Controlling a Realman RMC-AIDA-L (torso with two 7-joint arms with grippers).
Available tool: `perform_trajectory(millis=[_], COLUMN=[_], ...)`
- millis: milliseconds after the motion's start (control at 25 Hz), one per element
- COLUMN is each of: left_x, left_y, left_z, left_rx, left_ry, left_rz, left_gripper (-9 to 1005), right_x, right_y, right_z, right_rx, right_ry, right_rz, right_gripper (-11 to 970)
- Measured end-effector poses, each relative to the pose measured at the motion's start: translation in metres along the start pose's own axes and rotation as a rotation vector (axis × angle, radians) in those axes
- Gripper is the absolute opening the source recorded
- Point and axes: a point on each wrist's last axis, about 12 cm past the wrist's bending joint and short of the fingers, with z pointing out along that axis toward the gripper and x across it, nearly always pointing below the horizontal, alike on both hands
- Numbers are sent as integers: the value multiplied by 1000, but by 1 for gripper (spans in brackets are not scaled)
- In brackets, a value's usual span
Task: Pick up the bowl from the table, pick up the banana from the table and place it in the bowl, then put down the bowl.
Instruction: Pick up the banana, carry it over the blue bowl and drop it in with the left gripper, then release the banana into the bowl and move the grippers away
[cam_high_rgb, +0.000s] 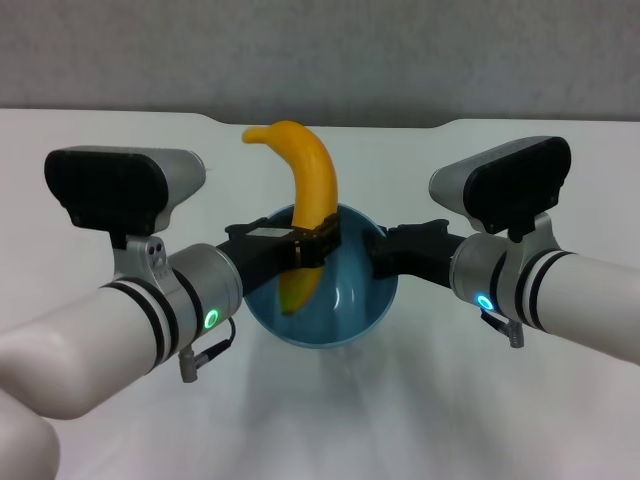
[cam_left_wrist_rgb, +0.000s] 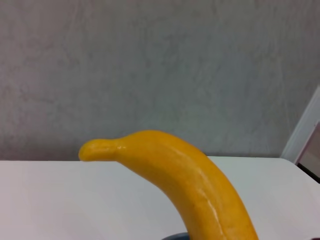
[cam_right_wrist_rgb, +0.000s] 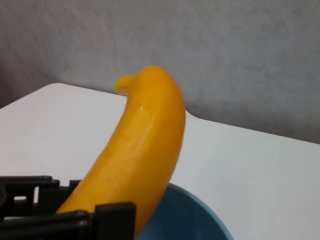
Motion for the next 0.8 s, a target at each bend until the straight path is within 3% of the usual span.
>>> perform_trajectory(millis=[240,480,680,800], left_x=[1,2,-1,-2], left_y=[0,1,17,33], left_z=[0,0,-5,-10], left_rx=[0,0,-57,-119], left_ry=[0,-9,-8,2], left_rz=[10,12,8,-1], left_gripper=[635,802,881,905], right_x=[0,1,2,1], right_y=[-1,-2,-6,-8], right_z=[0,0,-2,-2], right_rx=[2,6,14,16], right_ry=[0,1,11,23], right_rz=[0,3,15,26], right_gripper=[40,40,39,39])
